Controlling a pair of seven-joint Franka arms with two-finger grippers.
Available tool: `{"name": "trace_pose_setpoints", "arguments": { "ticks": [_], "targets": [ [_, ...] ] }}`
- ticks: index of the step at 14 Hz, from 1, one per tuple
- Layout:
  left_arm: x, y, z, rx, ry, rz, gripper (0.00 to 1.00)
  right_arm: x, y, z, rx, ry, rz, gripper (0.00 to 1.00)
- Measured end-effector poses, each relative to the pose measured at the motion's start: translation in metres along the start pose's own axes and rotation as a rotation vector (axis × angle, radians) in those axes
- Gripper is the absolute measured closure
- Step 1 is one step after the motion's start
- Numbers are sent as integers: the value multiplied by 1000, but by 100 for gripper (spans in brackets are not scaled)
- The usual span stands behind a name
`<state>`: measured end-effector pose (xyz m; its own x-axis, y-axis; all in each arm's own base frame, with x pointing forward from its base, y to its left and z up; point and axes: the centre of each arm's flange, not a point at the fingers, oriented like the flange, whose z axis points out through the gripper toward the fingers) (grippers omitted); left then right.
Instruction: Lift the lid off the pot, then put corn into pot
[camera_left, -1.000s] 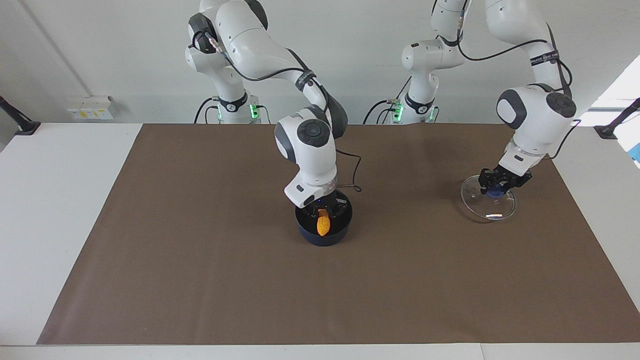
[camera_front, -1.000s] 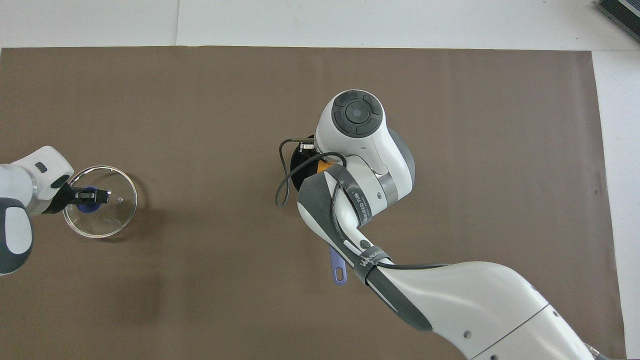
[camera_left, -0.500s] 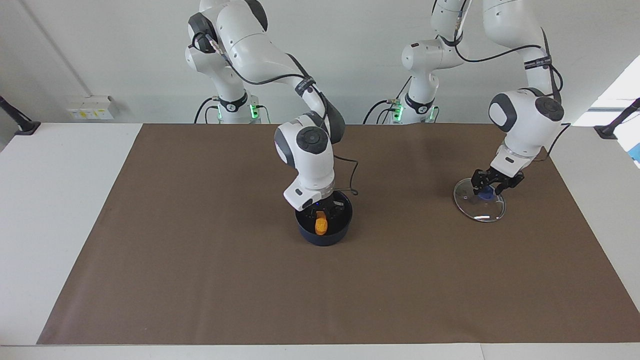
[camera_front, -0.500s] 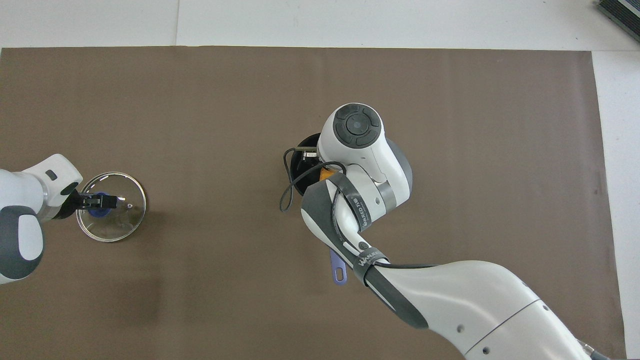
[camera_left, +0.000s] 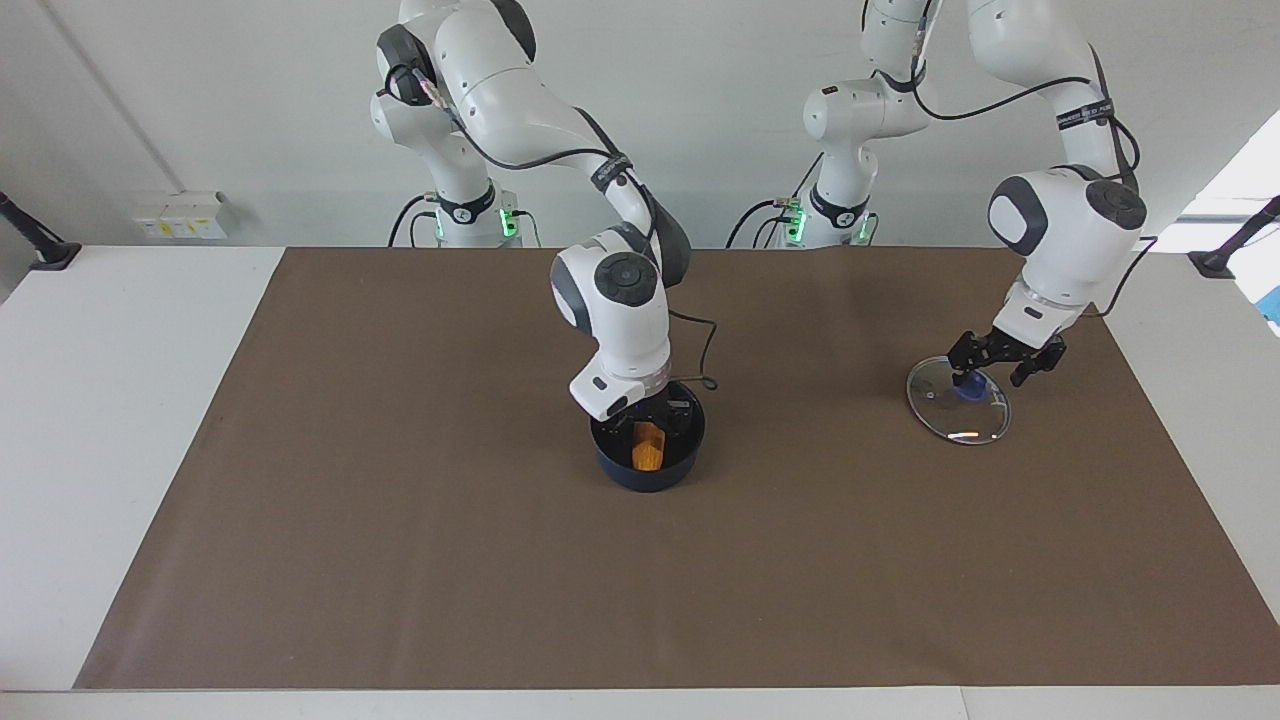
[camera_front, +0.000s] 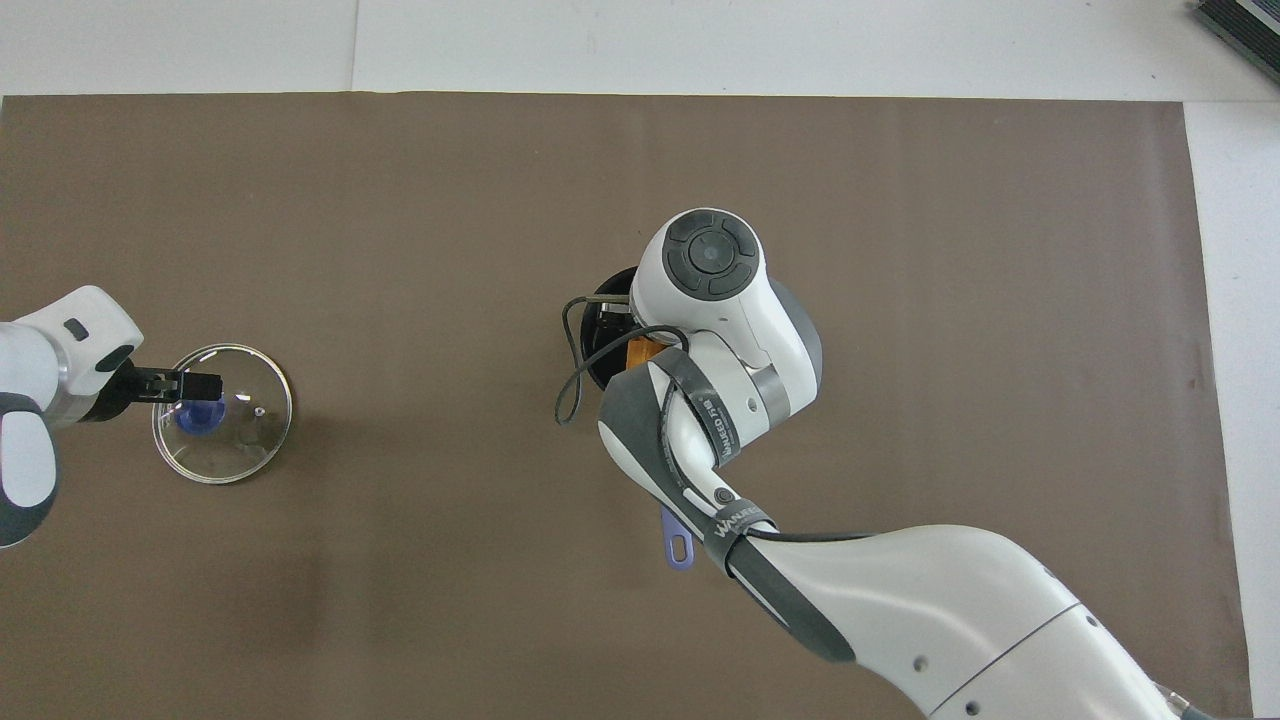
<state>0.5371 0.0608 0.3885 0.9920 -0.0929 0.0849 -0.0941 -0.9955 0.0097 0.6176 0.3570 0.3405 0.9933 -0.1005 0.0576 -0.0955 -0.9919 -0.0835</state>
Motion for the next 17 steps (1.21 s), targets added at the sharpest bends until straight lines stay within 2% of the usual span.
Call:
{"name": "trace_pose_setpoints", "arguments": {
  "ticks": [1, 2, 5, 7, 10, 13, 17],
  "targets": [
    [6, 2, -10, 0, 4, 6, 0, 2, 0, -7, 6, 10, 1, 4],
    [11, 6, -19, -1, 5, 16, 0, 5, 1, -17, 13, 25, 4, 0],
    [24, 22, -43, -7, -3, 47, 0, 20, 23, -79, 35, 89, 42, 0],
    [31, 41, -54, -9, 7, 81, 0, 27, 53, -132, 29, 105, 82, 0],
    [38, 79, -60, -14, 18, 89, 0, 26, 97, -193, 6, 105, 91, 0],
    [43, 105, -71, -18, 25, 105, 0, 26, 141, -229, -22, 89, 61, 0],
    [53, 108, -112, -22, 3, 109, 0, 12, 199, -278, -61, 39, -4, 0]
  ]
}}
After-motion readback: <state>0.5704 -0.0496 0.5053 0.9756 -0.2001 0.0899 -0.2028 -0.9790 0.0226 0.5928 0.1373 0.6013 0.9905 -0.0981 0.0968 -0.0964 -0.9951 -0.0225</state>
